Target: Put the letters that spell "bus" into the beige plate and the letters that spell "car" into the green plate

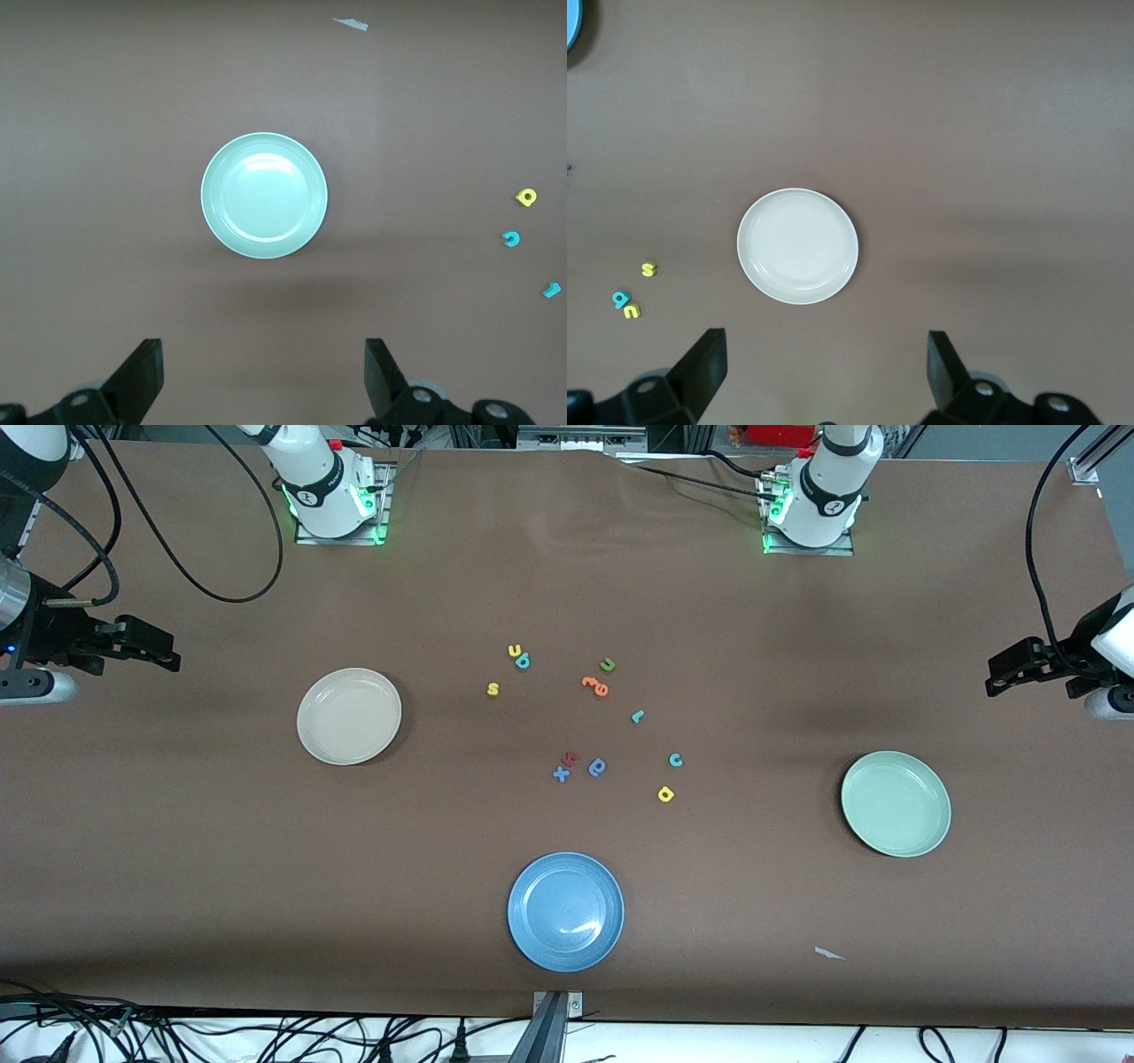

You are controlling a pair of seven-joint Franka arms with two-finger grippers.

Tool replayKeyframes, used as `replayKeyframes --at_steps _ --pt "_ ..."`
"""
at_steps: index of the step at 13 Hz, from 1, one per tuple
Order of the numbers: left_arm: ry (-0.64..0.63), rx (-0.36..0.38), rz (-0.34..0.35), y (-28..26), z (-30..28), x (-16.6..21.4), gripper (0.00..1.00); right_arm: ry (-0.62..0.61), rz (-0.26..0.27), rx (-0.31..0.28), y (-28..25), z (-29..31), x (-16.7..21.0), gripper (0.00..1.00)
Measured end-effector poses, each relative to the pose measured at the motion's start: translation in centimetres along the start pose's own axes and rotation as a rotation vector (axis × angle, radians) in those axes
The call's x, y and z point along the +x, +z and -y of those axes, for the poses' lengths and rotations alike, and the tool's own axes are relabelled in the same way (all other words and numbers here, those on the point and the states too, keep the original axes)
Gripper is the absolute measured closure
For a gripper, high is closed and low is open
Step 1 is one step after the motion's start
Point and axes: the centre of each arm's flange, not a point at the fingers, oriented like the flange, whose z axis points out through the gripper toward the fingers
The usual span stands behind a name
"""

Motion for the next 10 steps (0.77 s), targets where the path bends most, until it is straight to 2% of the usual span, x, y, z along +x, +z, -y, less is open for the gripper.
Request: replayKeyframes --at_steps 10 --pt "0.004 0.000 0.000 -0.01 -0.23 0.02 0.00 0.000 -0.001 0.000 0.00 0.04 0.01 0.00"
